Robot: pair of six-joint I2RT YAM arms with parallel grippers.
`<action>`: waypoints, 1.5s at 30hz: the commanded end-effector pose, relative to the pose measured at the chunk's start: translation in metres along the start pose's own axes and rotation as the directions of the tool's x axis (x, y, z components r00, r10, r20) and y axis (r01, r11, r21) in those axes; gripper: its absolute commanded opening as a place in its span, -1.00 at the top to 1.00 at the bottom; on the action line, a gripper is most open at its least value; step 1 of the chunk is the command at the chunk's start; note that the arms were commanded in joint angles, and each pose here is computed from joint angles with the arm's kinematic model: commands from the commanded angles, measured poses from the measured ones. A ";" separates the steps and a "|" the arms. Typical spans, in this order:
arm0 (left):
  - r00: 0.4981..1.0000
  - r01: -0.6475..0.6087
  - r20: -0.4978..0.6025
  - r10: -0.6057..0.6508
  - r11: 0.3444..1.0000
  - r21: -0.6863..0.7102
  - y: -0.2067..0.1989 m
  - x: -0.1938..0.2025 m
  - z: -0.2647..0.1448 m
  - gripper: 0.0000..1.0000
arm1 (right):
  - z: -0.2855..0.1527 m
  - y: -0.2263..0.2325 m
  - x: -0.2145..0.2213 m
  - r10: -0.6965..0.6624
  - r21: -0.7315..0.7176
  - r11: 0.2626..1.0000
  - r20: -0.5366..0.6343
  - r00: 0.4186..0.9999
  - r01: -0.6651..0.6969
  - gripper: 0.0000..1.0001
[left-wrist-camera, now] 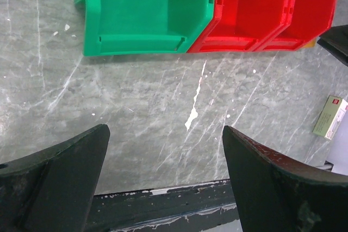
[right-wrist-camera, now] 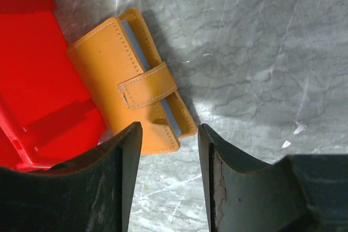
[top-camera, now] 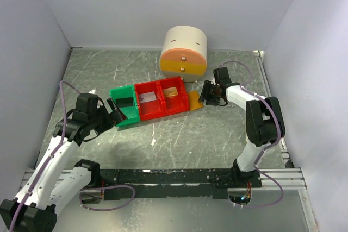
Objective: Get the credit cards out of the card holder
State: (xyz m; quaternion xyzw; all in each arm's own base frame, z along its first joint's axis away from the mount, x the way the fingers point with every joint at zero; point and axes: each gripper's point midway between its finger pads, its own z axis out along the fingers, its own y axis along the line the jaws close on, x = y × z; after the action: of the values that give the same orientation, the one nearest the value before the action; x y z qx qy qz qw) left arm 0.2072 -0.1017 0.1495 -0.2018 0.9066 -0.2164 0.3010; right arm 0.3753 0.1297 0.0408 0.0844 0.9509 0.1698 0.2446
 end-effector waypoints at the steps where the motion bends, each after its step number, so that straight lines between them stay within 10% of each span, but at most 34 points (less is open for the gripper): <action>1: 1.000 -0.013 -0.018 0.014 0.998 0.055 -0.012 0.001 -0.009 -0.94 | 0.005 0.009 -0.011 -0.018 -0.085 0.996 -0.001 1.000 0.018 0.11; 15: 0.999 0.006 -0.045 -0.003 0.998 0.070 -0.013 0.006 -0.004 -0.94 | 0.004 -0.006 0.017 0.041 -0.111 0.993 -0.021 0.999 -0.043 1.00; 36: 0.987 -0.029 -0.139 0.076 0.950 0.312 -0.048 0.032 0.005 -0.94 | -0.108 -0.018 0.091 -0.102 0.061 0.993 0.058 0.993 0.099 1.00; 45: 0.992 0.079 -0.103 -0.066 0.990 0.118 -0.020 0.038 0.026 -0.94 | -0.119 0.032 0.124 -0.300 0.243 0.929 0.054 0.953 0.279 1.00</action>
State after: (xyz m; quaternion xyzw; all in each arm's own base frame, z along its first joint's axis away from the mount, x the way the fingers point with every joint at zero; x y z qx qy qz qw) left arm 0.1872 -0.1532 0.1241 -0.1517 0.9085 -0.3116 0.2335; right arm 0.2147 0.1677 0.0970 -0.0369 0.9545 0.1056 0.2763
